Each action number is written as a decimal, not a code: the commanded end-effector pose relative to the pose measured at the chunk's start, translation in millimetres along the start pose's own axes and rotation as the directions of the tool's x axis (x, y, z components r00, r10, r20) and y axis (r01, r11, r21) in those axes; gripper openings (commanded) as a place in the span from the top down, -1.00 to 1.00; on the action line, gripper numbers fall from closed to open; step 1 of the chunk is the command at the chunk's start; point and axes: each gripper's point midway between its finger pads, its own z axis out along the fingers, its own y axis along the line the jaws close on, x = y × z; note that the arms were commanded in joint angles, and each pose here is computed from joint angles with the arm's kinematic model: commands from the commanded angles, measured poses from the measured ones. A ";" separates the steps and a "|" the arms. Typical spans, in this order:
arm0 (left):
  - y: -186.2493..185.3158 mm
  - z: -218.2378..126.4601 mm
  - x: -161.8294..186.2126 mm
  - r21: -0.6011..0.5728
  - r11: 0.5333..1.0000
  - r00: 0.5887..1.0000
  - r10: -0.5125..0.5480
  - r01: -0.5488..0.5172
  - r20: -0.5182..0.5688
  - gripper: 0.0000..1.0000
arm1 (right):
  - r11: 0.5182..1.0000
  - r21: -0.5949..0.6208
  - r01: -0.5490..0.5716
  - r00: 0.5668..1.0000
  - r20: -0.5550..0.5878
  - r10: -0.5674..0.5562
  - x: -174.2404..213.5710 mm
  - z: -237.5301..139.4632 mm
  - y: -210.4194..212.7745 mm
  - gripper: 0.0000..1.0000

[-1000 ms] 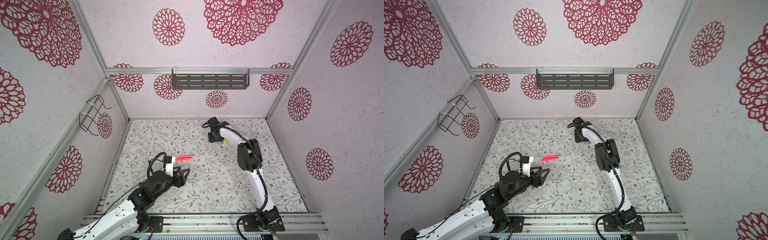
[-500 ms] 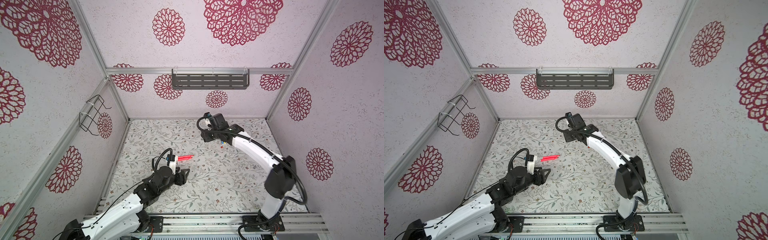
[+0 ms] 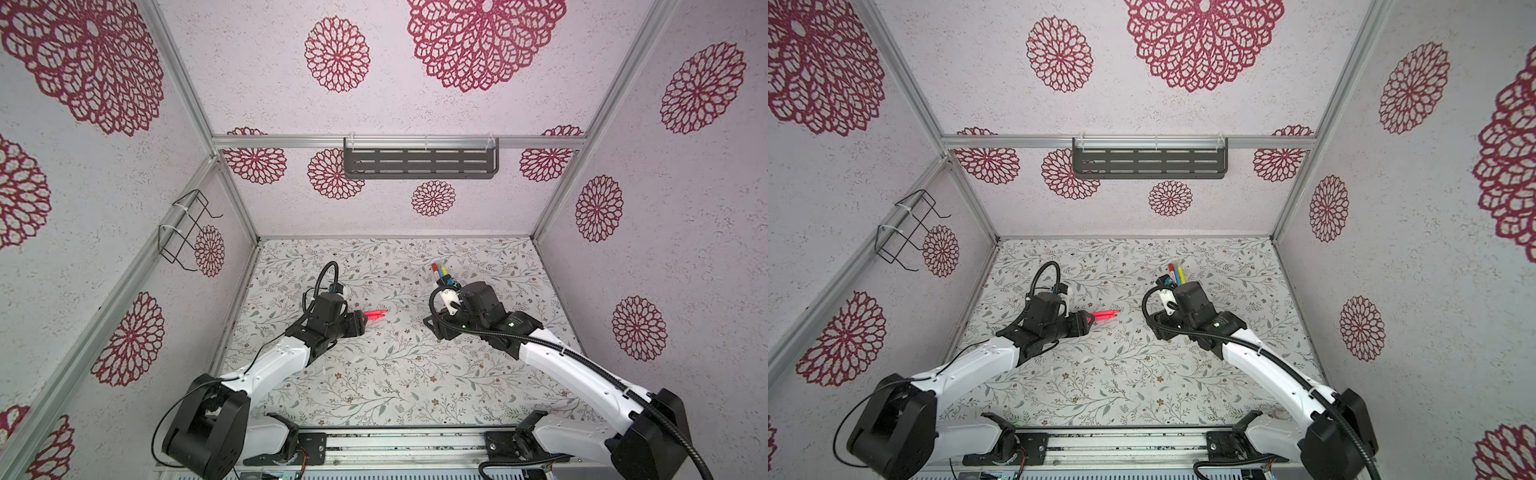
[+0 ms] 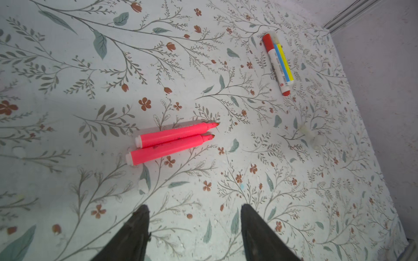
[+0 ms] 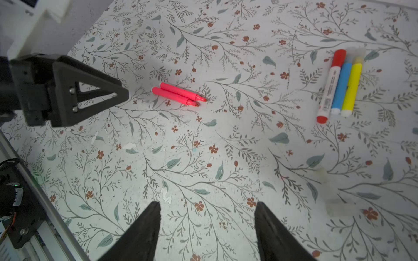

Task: Insert the pens into the pen caps
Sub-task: 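Move left gripper over the pink markers while right arm draws back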

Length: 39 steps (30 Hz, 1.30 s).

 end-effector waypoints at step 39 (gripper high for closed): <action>23.8 80.1 4.4 -0.019 1.000 0.981 0.015 -0.019 -0.194 -0.29 | 0.996 -0.009 -0.094 0.981 0.167 0.094 5.9 -40.3 -1.6 -0.33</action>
